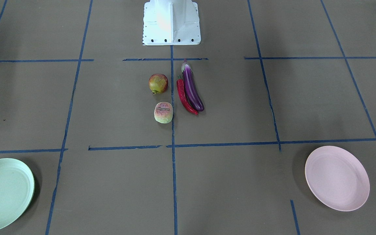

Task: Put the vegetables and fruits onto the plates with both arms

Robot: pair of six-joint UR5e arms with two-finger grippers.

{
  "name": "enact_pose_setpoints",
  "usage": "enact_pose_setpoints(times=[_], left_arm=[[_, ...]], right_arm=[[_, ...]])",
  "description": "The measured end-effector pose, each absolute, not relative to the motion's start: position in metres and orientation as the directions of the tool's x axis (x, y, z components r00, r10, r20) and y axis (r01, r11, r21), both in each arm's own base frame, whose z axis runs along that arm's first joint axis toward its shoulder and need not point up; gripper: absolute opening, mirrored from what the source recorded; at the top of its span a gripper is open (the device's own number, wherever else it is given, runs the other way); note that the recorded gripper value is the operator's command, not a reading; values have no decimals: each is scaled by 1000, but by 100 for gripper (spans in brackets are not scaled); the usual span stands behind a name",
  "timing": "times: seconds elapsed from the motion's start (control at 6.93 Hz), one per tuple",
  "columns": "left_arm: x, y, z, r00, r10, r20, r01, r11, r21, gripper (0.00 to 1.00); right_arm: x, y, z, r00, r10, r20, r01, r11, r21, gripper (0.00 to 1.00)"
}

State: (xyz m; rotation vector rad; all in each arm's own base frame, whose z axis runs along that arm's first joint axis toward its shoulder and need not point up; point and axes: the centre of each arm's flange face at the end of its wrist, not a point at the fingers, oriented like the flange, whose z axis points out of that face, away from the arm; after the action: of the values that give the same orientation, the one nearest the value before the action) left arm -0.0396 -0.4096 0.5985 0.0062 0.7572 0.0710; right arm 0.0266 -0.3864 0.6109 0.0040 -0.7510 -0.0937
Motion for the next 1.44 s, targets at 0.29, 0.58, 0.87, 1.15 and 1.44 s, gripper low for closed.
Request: enact_pose_setpoints(times=[0.29,0.58,0.87,1.15,1.44], left_arm=[[-38,-416,591,723,92,-684,-70,996,60,100],[-35,-419,594,727,108,-678,-76,994,77,100],[-35,-418,600,730,104,-676,-78,995,69,100],[-35,-417,604,729,99,-677,-78,995,62,100],[-35,-417,604,727,97,-680,-76,995,61,100]], right_arm=[[25,-386,609,715,-85,693,83,996,37,100],[23,-387,608,712,-89,696,87,995,39,100],[19,-387,609,714,-97,694,99,994,37,100],[17,-387,610,715,-99,692,102,994,36,100],[16,-386,611,712,-98,695,105,994,32,100]])
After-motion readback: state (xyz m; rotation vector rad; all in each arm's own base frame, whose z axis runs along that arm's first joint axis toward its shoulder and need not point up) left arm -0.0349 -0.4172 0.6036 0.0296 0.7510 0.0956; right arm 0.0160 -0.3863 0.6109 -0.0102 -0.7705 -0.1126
